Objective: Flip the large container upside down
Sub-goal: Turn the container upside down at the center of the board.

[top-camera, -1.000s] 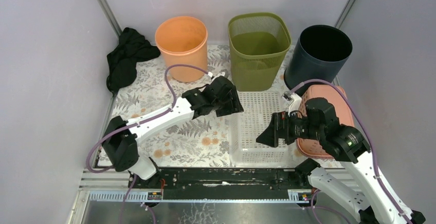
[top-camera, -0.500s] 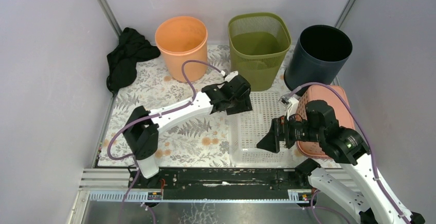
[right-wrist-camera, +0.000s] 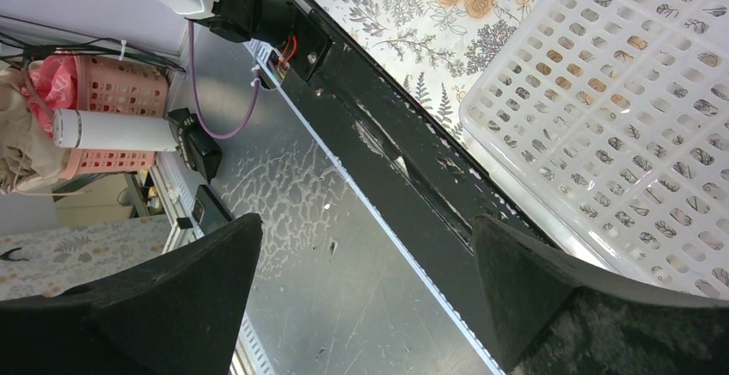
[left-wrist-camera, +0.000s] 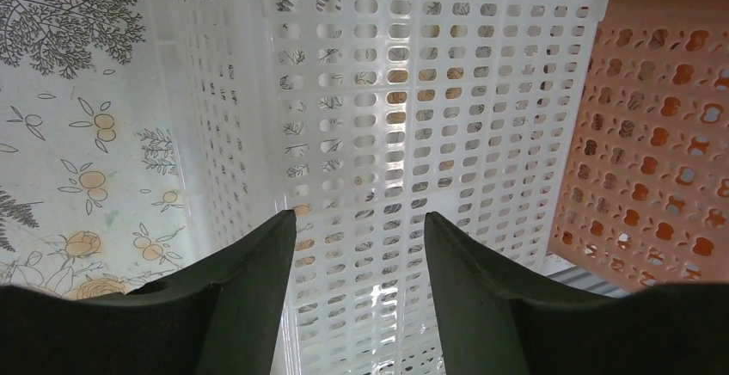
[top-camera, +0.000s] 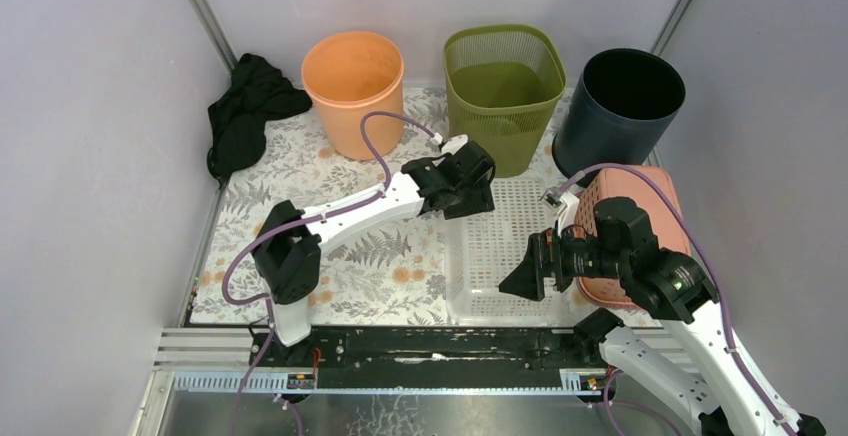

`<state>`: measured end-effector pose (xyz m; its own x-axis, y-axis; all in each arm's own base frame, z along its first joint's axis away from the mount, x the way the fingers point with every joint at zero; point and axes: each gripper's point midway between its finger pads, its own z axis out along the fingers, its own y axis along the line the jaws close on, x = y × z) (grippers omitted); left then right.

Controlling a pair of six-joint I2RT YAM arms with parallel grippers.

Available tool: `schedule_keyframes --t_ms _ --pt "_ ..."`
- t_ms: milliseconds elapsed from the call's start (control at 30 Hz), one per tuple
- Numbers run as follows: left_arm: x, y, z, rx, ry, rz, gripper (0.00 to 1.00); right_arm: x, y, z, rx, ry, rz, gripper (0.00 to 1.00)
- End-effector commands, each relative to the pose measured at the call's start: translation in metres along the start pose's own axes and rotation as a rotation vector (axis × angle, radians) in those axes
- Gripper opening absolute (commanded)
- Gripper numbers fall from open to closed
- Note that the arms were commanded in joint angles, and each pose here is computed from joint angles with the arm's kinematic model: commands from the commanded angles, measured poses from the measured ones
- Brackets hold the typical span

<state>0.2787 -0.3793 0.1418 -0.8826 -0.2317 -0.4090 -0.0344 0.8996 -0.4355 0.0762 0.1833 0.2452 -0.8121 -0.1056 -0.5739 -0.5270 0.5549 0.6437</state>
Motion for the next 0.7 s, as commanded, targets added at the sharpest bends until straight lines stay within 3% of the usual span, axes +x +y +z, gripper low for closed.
schedule_keyframes --t_ms 0,667 --pt "-0.008 0.0014 -0.002 -0.029 -0.034 0.011 0.64 -0.0051 0.0086 -0.0001 -0.047 -0.02 -0.051 0.99" --pt "-0.0076 0.0062 0.0058 -0.038 -0.023 0.031 0.64 -0.0079 0.0055 0.0057 -0.032 -0.002 -0.048 0.99"
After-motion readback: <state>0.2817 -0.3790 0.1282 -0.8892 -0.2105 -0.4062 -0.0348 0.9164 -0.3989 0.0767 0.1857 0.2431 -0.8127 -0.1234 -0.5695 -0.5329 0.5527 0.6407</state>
